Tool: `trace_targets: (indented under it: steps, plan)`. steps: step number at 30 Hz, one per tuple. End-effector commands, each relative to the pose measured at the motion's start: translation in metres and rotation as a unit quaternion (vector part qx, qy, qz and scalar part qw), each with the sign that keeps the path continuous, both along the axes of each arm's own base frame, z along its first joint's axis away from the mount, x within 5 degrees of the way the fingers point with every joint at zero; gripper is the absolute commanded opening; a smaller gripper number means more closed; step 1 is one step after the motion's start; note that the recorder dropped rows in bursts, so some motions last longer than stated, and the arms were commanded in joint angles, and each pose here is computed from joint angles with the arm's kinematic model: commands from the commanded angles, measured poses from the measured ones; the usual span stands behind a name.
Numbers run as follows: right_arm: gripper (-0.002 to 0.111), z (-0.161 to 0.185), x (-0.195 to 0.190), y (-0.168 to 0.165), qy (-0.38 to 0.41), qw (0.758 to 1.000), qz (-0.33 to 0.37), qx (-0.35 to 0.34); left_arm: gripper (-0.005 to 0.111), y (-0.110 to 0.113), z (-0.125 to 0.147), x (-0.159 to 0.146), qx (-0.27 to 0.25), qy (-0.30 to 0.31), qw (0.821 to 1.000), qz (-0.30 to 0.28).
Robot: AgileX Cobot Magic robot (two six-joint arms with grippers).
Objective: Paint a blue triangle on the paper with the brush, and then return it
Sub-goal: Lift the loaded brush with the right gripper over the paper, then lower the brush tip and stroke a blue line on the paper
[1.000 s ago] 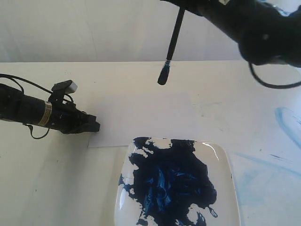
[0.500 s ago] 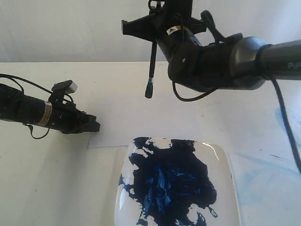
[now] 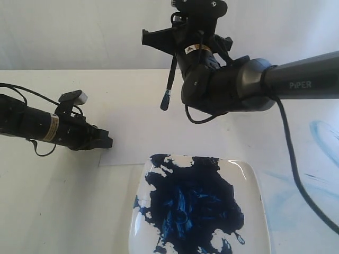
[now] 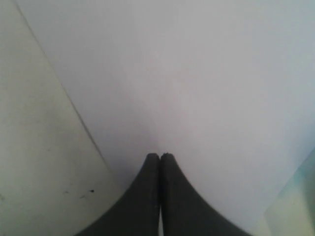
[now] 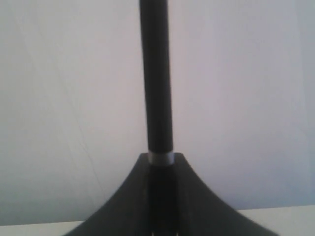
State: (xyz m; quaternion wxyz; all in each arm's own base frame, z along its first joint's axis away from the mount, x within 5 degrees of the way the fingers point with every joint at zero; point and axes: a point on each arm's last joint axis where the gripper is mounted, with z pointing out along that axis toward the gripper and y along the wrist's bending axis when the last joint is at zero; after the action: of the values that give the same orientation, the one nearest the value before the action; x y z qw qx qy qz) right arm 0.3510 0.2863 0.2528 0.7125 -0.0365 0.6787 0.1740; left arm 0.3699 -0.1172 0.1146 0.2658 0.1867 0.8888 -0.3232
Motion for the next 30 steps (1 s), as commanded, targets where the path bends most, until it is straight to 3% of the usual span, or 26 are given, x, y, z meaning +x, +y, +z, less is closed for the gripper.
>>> trace_targets:
  steps: [1, 30]
  plan:
    - [0.000, -0.002, 0.005, 0.004, -0.006, 1.000, -0.007, 0.008, 0.000, 0.001, -0.002, 0.002, 0.014, -0.005, 1.000, 0.003]
    - [0.000, -0.025, 0.012, 0.009, 0.015, 1.000, -0.015, -0.004, 0.000, 0.001, -0.002, 0.002, 0.015, -0.005, 1.000, 0.004]
